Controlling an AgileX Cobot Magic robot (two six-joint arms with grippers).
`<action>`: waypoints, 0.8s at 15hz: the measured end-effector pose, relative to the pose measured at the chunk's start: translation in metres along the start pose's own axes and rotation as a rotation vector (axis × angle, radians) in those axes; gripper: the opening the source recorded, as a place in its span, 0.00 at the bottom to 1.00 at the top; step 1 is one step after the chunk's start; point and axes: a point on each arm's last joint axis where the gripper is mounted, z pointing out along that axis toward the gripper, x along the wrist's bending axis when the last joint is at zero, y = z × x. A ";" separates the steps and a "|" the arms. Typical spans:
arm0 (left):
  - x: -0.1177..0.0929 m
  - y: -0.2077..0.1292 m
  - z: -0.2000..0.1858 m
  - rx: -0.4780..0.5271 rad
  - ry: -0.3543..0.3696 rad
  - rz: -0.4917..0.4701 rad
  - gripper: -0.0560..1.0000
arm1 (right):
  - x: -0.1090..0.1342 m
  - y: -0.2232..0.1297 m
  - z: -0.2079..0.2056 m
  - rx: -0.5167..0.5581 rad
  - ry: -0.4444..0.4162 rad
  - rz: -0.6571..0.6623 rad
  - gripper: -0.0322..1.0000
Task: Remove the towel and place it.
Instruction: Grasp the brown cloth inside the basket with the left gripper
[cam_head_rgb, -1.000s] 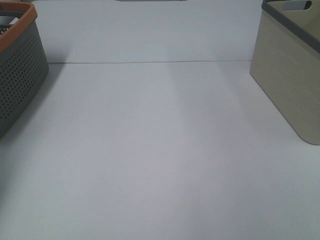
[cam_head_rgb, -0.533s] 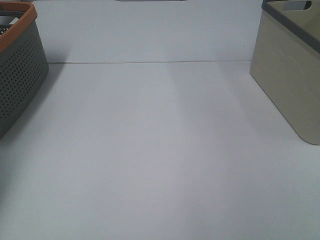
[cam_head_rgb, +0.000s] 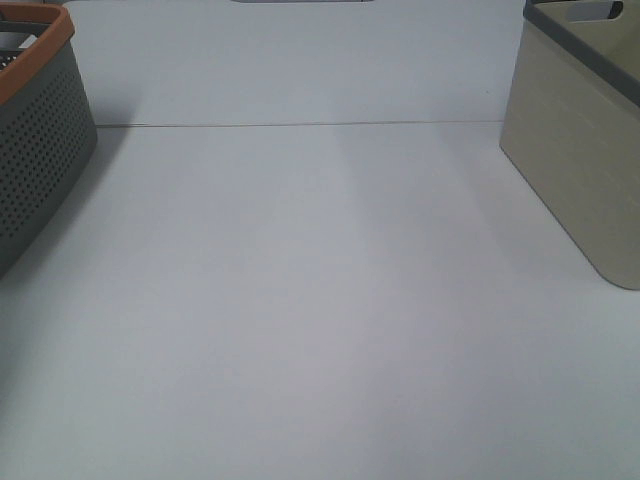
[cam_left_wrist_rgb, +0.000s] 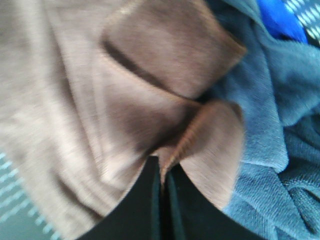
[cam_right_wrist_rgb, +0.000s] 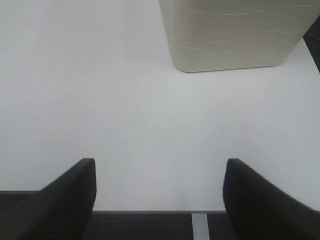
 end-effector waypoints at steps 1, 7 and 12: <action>0.004 0.001 -0.015 -0.018 0.034 -0.023 0.05 | 0.000 0.000 0.000 0.000 0.000 0.000 0.64; 0.012 0.007 -0.158 -0.233 0.244 -0.221 0.05 | 0.000 0.000 0.000 0.000 0.000 0.000 0.64; -0.017 -0.011 -0.297 -0.389 0.486 -0.184 0.05 | 0.000 0.000 0.000 0.000 0.000 0.000 0.64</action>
